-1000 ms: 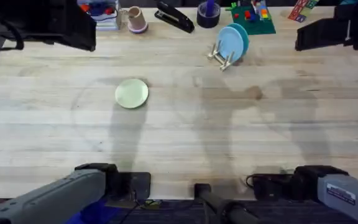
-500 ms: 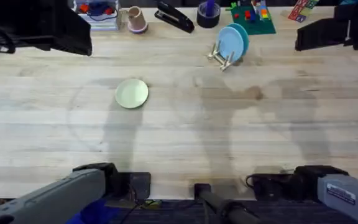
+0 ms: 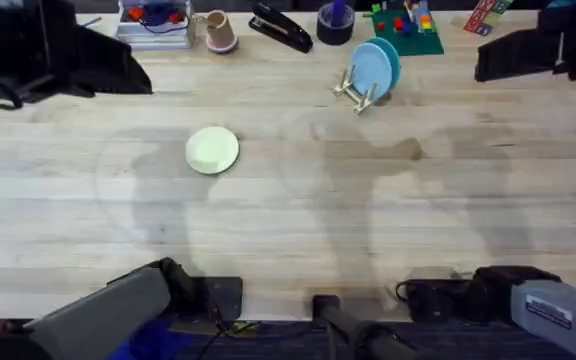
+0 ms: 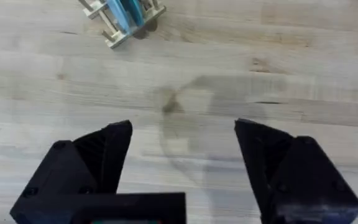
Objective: Pick up the plates from the table one by one and place each into a slot on the dish rack.
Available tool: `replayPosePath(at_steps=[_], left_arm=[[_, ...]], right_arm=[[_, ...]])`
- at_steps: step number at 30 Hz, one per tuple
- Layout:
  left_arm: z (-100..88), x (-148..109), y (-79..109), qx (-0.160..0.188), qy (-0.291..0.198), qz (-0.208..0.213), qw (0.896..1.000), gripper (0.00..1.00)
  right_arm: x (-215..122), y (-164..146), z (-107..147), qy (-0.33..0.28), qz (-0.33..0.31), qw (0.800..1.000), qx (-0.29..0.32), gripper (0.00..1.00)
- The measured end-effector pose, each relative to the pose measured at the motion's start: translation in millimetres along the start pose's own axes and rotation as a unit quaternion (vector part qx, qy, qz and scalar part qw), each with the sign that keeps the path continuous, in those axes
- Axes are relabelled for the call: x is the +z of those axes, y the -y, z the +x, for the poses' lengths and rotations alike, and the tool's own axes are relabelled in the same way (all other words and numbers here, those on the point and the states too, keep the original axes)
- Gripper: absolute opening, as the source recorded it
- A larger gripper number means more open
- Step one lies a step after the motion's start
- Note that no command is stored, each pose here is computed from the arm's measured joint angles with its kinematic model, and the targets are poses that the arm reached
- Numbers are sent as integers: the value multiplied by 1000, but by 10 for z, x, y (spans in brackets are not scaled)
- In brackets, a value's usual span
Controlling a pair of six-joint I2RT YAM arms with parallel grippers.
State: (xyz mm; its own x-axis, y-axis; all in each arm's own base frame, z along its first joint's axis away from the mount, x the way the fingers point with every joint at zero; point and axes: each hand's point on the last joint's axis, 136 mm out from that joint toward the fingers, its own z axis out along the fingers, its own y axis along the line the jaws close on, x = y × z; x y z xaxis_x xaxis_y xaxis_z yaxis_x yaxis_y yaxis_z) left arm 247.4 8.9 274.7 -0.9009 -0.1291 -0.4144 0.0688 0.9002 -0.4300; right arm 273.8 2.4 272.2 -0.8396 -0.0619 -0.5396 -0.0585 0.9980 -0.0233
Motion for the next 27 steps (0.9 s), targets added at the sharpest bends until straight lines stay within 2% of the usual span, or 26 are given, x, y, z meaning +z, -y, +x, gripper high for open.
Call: replayPosePath(at_steps=[6, 11, 15, 22, 27], left_arm=[[3, 131, -32, -18, 0, 69, 997, 42], [-54, 271, -19, -31, -16, 138, 990, 41], [-68, 389, -44, -47, -37, 176, 983, 40], [-70, 571, -158, -58, -65, 210, 974, 40], [-86, 640, -336, -76, -67, 214, 971, 41]], right_arm=[[0, 0, 0, 0, 0, 1000, 0, 995], [0, 0, 0, 0, 0, 1000, 0, 995], [0, 0, 0, 0, 0, 1000, 0, 995], [0, 0, 0, 0, 0, 1000, 0, 995], [0, 0, 0, 0, 0, 1000, 0, 993]])
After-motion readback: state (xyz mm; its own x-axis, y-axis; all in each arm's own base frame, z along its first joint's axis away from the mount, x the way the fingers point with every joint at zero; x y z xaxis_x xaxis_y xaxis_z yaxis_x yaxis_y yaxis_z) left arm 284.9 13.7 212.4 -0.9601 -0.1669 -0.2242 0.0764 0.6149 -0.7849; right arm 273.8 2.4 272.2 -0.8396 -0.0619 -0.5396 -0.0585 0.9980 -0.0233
